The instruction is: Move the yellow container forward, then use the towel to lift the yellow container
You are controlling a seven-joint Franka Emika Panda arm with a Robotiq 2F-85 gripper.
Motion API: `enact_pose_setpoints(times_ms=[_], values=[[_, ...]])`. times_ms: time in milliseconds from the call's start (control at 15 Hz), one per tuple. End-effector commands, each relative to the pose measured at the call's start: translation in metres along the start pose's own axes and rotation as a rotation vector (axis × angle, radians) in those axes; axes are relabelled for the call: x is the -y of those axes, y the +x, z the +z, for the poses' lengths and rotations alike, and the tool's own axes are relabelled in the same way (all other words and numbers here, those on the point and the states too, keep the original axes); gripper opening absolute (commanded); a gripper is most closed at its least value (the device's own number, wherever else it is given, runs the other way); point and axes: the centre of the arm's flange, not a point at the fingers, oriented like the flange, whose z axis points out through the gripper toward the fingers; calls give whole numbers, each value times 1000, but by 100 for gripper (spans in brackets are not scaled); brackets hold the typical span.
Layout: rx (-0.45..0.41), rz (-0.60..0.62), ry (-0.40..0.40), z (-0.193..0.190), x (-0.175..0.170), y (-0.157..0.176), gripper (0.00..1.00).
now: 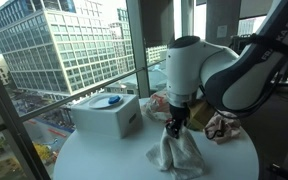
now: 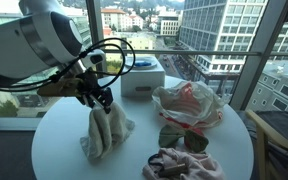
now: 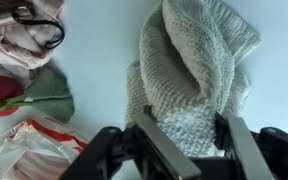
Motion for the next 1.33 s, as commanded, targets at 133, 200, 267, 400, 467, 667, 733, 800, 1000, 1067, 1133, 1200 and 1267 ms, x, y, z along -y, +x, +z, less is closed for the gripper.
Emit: enact_pose_setpoints(times_ms=[133,200,267,400,467,667,733,800,1000,1067,1133,1200,1267], values=[[58,9,28,64,20,13,29],[70,6,32,72,21,13,29],[78,5,30,81,22,15,29],[97,13,26,98,21,19,29],[105,16,25,104,20,20,29],[144,17,28,110,18,21,79],[157,15,25,104,19,20,80],[169,28,10,100,19,17,85],[191,55,-9,76,18,12,100],[196,82,-4,64,16,13,100],[203,98,11,54,16,14,100],[204,122,21,39,15,14,100],[203,140,32,26,16,16,100]])
